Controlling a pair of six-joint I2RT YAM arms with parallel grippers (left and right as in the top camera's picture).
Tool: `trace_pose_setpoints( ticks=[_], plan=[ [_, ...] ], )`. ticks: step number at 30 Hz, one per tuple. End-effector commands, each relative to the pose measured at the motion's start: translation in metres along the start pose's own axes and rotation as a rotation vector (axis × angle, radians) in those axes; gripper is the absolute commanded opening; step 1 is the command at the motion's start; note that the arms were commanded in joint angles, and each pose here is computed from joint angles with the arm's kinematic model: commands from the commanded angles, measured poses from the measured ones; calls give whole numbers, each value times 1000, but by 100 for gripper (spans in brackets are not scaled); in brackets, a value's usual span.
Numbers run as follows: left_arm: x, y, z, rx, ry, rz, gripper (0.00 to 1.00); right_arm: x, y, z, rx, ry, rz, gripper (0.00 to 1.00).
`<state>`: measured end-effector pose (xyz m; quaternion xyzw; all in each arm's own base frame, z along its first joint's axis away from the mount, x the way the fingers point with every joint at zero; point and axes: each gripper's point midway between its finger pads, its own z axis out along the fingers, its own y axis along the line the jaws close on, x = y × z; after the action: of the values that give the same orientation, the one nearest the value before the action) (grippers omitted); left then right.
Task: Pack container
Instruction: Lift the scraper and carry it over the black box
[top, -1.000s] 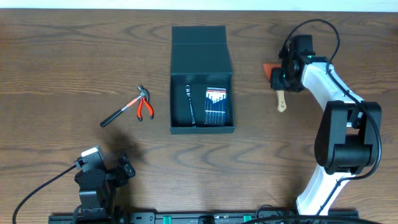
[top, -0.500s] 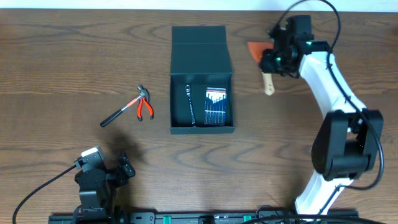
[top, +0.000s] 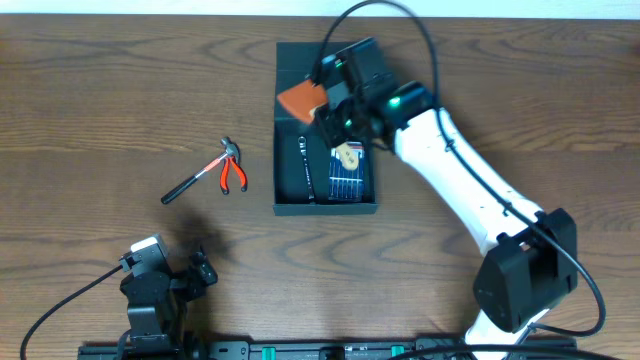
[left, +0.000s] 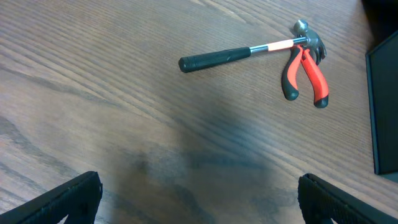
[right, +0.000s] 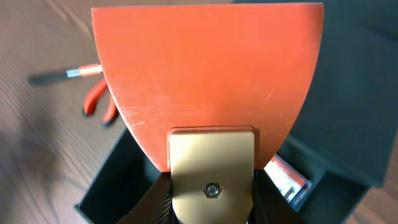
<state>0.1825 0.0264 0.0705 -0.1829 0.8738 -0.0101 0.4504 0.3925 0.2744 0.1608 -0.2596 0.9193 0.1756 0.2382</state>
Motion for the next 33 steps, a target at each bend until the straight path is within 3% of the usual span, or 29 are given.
trace_pose_setpoints(
  ticks=[1, 8, 17, 33],
  plan=[
    [6, 1, 3, 2, 14, 15, 98, 7, -1, 3, 95, 36, -93, 10],
    [6, 1, 3, 2, 14, 15, 99, 37, 7, 22, 56, 170, -374, 7],
    [6, 1, 3, 2, 14, 15, 98, 74, 37, 24, -212, 264, -648, 8],
    [6, 1, 3, 2, 14, 15, 98, 93, 25, 35, -220, 347, -812, 15]
  ],
)
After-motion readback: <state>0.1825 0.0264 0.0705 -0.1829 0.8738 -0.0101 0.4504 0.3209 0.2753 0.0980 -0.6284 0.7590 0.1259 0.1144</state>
